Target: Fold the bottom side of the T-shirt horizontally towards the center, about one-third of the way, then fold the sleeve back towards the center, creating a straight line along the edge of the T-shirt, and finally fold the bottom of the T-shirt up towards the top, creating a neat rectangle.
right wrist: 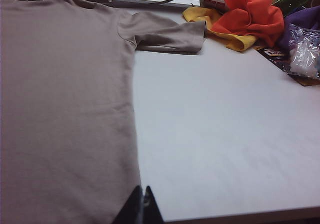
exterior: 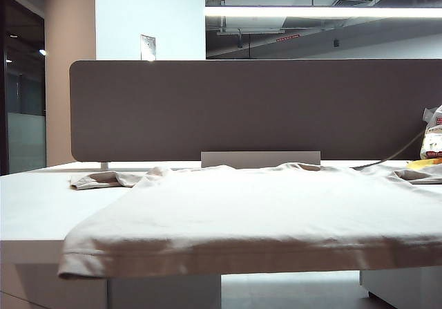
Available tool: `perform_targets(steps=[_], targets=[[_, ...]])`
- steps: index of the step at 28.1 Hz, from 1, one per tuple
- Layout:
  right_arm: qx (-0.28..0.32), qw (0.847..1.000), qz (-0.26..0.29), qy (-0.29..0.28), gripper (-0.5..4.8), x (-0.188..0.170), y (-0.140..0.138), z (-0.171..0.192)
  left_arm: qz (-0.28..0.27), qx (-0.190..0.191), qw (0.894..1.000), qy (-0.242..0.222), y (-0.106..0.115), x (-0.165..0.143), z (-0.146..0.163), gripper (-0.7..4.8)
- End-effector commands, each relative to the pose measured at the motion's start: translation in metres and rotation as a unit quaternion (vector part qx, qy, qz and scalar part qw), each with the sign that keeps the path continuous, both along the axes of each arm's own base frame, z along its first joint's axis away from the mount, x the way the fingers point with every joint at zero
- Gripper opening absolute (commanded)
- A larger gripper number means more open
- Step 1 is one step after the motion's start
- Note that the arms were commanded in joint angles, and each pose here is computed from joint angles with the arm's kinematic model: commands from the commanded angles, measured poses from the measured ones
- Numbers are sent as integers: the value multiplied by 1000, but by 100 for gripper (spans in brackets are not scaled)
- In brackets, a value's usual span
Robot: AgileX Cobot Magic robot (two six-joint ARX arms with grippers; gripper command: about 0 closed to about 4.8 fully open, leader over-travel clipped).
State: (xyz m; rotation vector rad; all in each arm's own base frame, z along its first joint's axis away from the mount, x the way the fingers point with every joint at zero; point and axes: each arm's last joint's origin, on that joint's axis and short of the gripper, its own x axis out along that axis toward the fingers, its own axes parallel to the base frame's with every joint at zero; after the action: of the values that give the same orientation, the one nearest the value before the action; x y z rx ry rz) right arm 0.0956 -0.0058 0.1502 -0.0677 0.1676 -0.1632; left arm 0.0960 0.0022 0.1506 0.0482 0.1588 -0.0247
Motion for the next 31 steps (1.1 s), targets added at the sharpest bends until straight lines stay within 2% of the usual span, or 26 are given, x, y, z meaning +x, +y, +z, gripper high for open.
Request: perform_targets(steps=[1, 8, 12, 15, 19, 22, 25, 31], targets=[[4, 1000, 9, -7, -1, 1, 1, 0, -27, -32, 999, 3, -2, 0, -1, 92], [5, 999, 15, -37, -1, 1, 1, 6, -52, -97, 994, -2, -4, 0, 1, 92], [11, 995, 53, -83, 0, 2, 3, 15, -52, -115, 992, -13, -4, 0, 4, 92], [44, 987, 93, -121, 0, 2, 6, 22, -48, -143, 988, -18, -4, 1, 5, 92], [59, 975, 165, -136, 0, 1, 10, 26, -49, -146, 988, -18, -4, 1, 5, 92], [59, 970, 193, -133, 0, 1, 11, 25, -52, -146, 988, -17, -4, 1, 5, 92], [60, 967, 210, -132, 0, 0, 12, 25, -52, -146, 988, -17, -4, 1, 5, 92], [60, 967, 210, -130, -1, 0, 12, 25, -51, -142, 989, -7, -4, 0, 3, 92]])
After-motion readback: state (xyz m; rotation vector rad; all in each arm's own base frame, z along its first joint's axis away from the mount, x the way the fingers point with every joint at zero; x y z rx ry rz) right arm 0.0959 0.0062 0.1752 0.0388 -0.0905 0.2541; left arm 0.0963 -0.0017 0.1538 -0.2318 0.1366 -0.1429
